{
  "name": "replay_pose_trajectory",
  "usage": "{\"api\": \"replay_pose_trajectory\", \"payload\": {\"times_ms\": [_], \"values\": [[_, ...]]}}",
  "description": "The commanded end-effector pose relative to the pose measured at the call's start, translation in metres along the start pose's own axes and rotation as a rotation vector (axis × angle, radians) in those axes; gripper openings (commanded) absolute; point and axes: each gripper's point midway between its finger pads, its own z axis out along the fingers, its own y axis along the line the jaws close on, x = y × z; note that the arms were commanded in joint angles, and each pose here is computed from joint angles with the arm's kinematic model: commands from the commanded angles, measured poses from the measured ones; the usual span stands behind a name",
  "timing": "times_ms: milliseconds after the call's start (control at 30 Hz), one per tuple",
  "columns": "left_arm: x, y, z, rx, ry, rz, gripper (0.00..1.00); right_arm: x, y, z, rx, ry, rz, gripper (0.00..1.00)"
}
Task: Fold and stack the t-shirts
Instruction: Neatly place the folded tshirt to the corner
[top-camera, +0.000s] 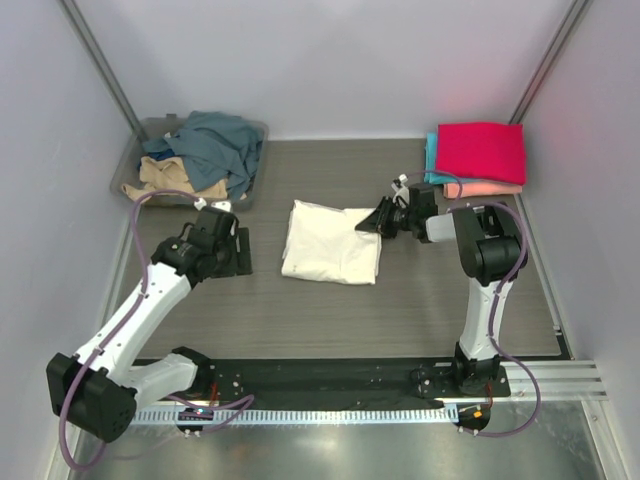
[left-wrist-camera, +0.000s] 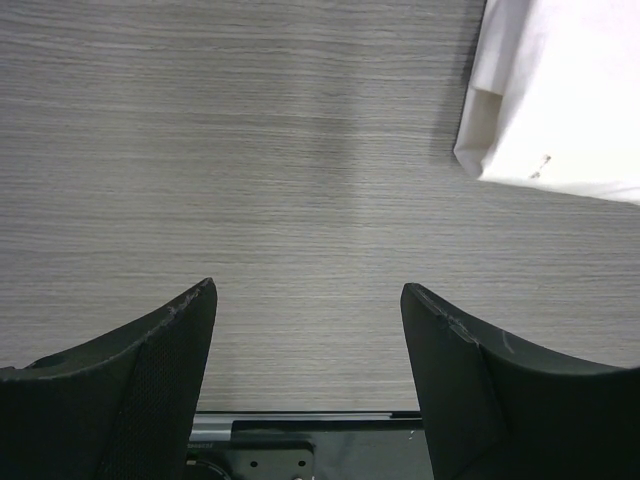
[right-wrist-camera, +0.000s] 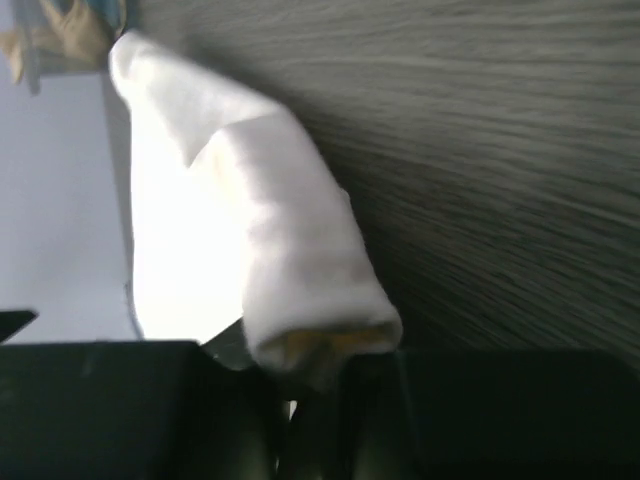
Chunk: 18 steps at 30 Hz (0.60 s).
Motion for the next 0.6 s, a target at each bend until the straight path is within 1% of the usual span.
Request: {"api": "replay_pose_trajectory", "payload": {"times_ms": [0, 33, 133, 167, 200, 233, 267, 300, 333, 367, 433, 500, 533, 567], "values": [[-0.016, -0.001, -0.012, 0.014, -0.076, -0.022, 0.75, 0.014, -0.017, 0.003, 0.021, 0.069, 0.061, 0.07], [-0.018, -0.001, -0.018, 0.022, -0.086, -0.024, 0.75, 0.009, -0.016, 0.003, 0.004, 0.063, 0.067, 0.01], [-0.019, 0.005, -0.030, 0.020, -0.121, -0.030, 0.76, -0.021, -0.004, -0.010, -0.053, 0.019, 0.053, 0.01], [-0.018, 0.006, -0.032, 0.021, -0.125, -0.025, 0.76, -0.036, 0.007, -0.019, -0.061, -0.009, 0.022, 0.01], [-0.019, 0.008, -0.039, 0.028, -0.156, -0.037, 0.76, -0.048, 0.009, -0.026, -0.048, -0.028, -0.001, 0.01], [-0.018, 0.010, -0.040, 0.025, -0.169, -0.048, 0.76, -0.044, 0.004, -0.034, 0.000, 0.007, -0.023, 0.01], [-0.019, 0.010, -0.043, 0.033, -0.186, -0.058, 0.77, -0.068, 0.020, -0.043, 0.008, -0.027, -0.091, 0.01], [-0.020, 0.009, -0.047, 0.048, -0.205, -0.060, 0.77, -0.076, 0.020, -0.049, 0.047, -0.033, -0.109, 0.01], [-0.023, 0.008, -0.053, 0.074, -0.241, -0.068, 0.78, -0.075, 0.017, -0.059, 0.087, -0.001, -0.089, 0.01], [-0.021, 0.009, -0.052, 0.074, -0.250, -0.075, 0.79, -0.095, 0.030, -0.067, 0.082, -0.028, -0.162, 0.01], [-0.023, 0.011, -0.057, 0.074, -0.272, -0.104, 0.79, -0.114, 0.038, -0.085, 0.093, -0.056, -0.187, 0.01], [-0.021, 0.012, -0.062, 0.071, -0.262, -0.129, 0.80, -0.131, 0.055, -0.099, 0.108, -0.080, -0.246, 0.01], [-0.019, 0.013, -0.064, 0.071, -0.262, -0.135, 0.80, -0.141, 0.047, -0.116, 0.149, -0.099, -0.230, 0.01], [-0.019, 0.014, -0.064, 0.071, -0.266, -0.139, 0.80, -0.156, 0.056, -0.125, 0.160, -0.133, -0.264, 0.01]]}}
